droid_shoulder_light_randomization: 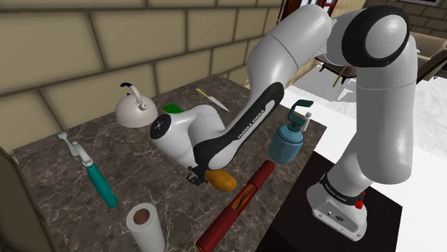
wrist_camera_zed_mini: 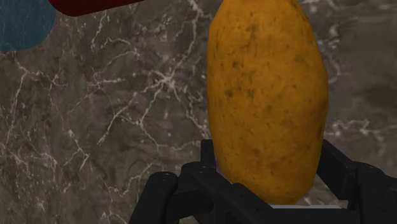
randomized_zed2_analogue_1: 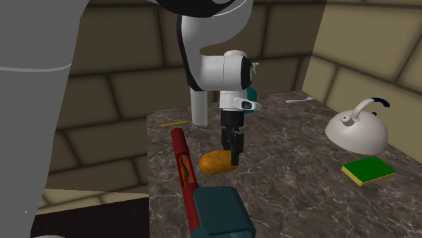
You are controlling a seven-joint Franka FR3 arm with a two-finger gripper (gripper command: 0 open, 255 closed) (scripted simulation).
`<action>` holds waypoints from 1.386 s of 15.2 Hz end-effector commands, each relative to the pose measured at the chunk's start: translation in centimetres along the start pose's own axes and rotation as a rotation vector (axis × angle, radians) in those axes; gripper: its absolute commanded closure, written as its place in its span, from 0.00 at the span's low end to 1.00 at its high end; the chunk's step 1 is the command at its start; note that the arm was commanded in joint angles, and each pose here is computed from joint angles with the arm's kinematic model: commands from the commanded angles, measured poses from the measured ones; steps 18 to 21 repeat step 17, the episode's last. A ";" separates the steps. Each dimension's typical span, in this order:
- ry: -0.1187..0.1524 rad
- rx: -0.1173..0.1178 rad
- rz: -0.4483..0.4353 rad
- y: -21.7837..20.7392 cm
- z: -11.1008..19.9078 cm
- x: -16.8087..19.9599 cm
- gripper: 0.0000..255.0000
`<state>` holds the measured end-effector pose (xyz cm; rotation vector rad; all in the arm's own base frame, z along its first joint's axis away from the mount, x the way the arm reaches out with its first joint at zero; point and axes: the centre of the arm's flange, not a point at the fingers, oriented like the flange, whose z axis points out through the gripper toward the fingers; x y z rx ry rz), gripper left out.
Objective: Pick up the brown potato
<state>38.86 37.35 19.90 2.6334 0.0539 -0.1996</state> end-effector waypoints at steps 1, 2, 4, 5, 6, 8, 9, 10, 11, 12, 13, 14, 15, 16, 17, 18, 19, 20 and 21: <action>-0.002 0.000 -0.002 0.2 -0.4 -0.2 1.00; -0.002 0.000 -0.002 0.5 -0.8 -0.2 1.00; -0.002 0.000 -0.002 1.0 -1.7 -0.4 1.00; -0.002 0.000 -0.002 1.3 -2.2 -0.5 1.00; -0.002 0.000 -0.002 1.5 -2.7 -0.6 1.00; -0.002 0.000 -0.002 2.0 -3.6 -0.7 1.00; -0.002 0.000 -0.002 2.3 -4.0 -0.8 1.00; -0.002 0.000 -0.002 2.5 -4.5 -0.9 1.00; -0.002 0.000 -0.002 2.8 -4.9 -1.0 1.00; -0.002 0.000 -0.002 3.0 -5.4 -1.0 1.00; -0.002 0.000 -0.002 3.3 -5.9 -1.1 1.00; -0.002 0.000 -0.002 3.5 -6.3 -1.2 1.00; -0.002 0.000 -0.002 3.8 -6.8 -1.3 1.00; -0.002 0.000 -0.002 3.8 -6.8 -1.3 1.00; -0.002 0.000 -0.002 3.8 -6.8 -1.3 1.00; -0.002 0.000 -0.002 3.8 -6.8 -1.3 1.00; -0.002 0.000 -0.002 3.8 -6.8 -1.3 1.00; -0.002 0.000 -0.002 3.8 -6.8 -1.3 1.00; -0.002 0.000 -0.002 3.8 -6.8 -1.3 1.00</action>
